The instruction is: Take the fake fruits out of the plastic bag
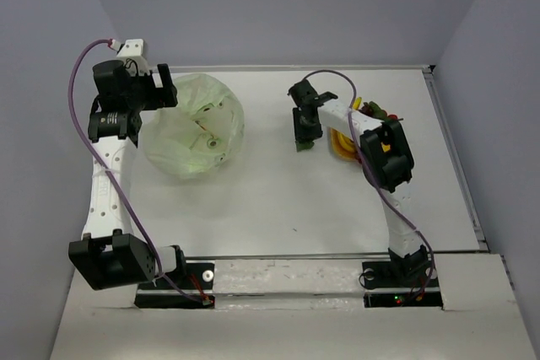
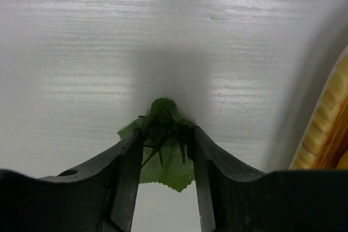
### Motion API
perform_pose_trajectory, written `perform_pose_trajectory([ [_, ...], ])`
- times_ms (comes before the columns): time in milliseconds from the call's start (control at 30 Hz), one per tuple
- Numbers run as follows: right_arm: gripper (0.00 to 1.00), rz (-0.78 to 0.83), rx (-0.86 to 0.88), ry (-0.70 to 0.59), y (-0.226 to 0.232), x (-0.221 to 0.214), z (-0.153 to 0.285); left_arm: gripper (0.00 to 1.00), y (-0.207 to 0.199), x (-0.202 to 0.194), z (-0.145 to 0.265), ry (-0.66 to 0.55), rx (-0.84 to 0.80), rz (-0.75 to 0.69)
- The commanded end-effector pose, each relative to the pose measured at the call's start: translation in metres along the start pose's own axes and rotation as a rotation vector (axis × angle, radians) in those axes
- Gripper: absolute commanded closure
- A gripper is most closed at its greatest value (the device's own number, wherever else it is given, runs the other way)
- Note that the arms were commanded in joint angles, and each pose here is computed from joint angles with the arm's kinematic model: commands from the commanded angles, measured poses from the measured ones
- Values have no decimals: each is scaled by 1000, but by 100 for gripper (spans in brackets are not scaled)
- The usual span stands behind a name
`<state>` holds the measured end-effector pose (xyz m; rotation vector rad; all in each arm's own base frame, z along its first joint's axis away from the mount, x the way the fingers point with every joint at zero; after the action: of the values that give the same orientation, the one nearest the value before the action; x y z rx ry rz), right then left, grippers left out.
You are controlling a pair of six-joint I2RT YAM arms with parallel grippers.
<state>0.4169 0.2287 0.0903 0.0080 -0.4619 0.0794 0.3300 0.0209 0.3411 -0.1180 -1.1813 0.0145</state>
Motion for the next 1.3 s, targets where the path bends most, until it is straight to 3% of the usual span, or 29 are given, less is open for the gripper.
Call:
perform_pose_trajectory([
  [0, 63, -1, -6, 29, 4, -14, -4, 1, 1, 15, 9, -35, 16, -24],
  [33, 69, -2, 3, 24, 6, -14, -5, 1, 1, 16, 11, -38, 19, -25],
  [67, 87, -4, 7, 23, 6, -13, -5, 1, 1, 16, 12, -35, 24, -24],
  [100, 99, -9, 16, 9, 8, -9, -3, 1, 2, 16, 12, -36, 27, -25],
  [300, 99, -23, 60, -147, 10, 30, 49, 1, 2, 29, 26, -68, 53, -55],
  [433, 99, -52, 95, -372, 4, 76, 133, 1, 1, 42, 33, -98, 60, -70],
  [467, 99, -79, 102, -444, -7, 87, 164, 1, 0, 42, 33, -98, 51, -69],
  [567, 99, -147, 53, -551, -48, 107, 204, 1, -2, 42, 33, -96, 36, -59],
  [600, 99, -202, 9, -584, -84, 113, 216, 1, -3, 42, 33, -96, 28, -53],
  [700, 99, -260, -115, -574, -142, 107, 218, 1, -4, 39, 33, -93, 19, -45],
  [900, 99, -286, -204, -486, -178, 89, 197, 1, -3, 36, 32, -83, 24, -52],
  [933, 96, -304, -203, -475, -182, 87, 193, 1, -3, 37, 32, -86, 25, -56],
  [1000, 58, -311, -192, -463, -180, 87, 188, 1, -3, 38, 33, -86, 25, -57],
  [1067, 36, -316, -208, -459, -181, 87, 185, 1, -3, 39, 34, -87, 27, -63],
  [1200, 15, -330, -225, -480, -187, 89, 194, 1, -3, 37, 35, -84, 29, -69],
  [1267, 13, -330, -226, -491, -188, 90, 199, 1, -3, 35, 36, -79, 26, -68],
])
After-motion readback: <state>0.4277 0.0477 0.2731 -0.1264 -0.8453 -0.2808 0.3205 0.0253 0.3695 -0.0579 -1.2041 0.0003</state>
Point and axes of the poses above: each gripper's point midway between its finger pads, its own z axis back along the fingers, its own y axis along the line the jaws close on, x = y × z, the point moved 7 cm from there along z, back along the fingers
